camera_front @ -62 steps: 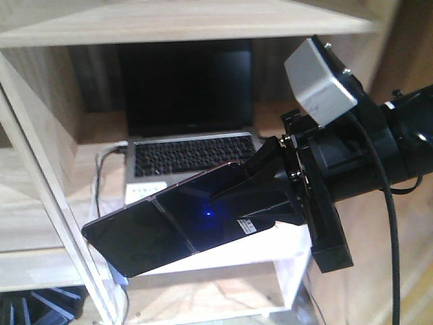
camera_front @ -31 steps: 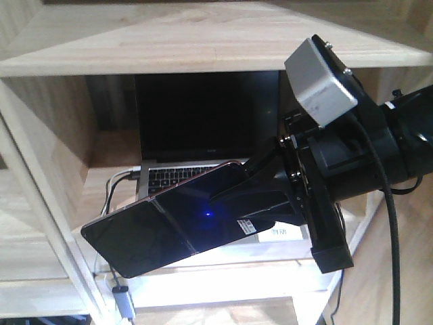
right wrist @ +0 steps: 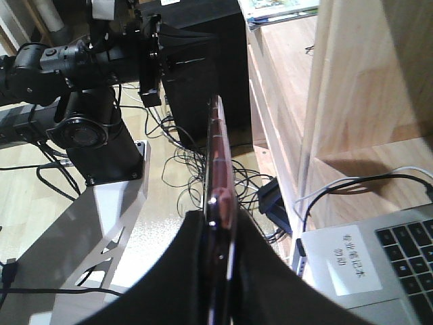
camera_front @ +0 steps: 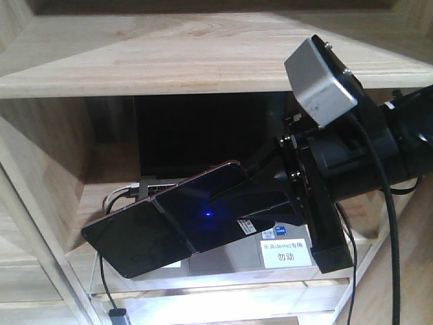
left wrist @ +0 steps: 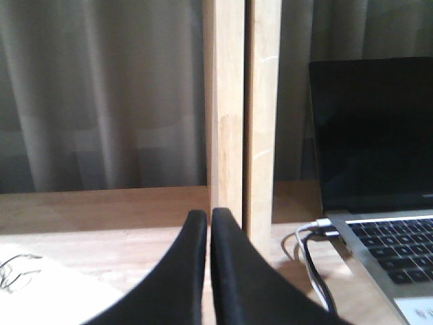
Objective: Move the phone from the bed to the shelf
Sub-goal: 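Raise the phone with the right gripper above the laptop shelf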
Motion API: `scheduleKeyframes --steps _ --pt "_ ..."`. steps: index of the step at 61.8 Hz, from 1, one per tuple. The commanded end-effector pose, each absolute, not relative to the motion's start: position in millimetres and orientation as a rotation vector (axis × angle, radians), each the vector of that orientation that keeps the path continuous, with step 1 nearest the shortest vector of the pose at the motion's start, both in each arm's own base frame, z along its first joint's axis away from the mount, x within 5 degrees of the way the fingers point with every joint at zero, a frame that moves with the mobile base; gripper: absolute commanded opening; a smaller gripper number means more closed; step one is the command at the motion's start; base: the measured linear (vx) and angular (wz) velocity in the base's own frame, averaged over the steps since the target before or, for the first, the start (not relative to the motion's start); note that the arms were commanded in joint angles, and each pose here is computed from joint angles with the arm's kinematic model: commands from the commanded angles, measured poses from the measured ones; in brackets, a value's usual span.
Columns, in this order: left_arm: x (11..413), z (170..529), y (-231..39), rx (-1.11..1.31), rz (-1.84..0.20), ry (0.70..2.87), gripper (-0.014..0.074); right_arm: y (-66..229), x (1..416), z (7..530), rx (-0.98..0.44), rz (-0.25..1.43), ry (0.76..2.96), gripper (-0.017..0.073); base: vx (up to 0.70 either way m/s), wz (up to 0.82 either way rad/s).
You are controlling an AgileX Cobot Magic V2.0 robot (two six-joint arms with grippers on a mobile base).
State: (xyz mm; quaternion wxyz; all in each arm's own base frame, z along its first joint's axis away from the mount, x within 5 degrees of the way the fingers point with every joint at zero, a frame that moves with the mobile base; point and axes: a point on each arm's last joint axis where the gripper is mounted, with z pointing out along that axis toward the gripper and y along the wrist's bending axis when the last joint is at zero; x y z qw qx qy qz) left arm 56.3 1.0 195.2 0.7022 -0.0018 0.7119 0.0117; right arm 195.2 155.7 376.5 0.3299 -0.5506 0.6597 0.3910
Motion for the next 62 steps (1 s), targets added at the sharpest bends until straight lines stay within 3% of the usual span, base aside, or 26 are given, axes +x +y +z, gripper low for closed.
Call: scheduleKeyframes --steps 1,62 --pt "54.3 210.6 1.3 -0.021 0.016 1.48 0.0001 155.9 182.5 395.4 -1.432 1.118 1.634 -0.0002 0.06 0.01" --pt "54.3 210.6 1.3 -0.021 0.016 1.48 0.0001 157.1 182.7 398.2 -1.402 1.144 1.618 -0.0002 0.01 0.0"
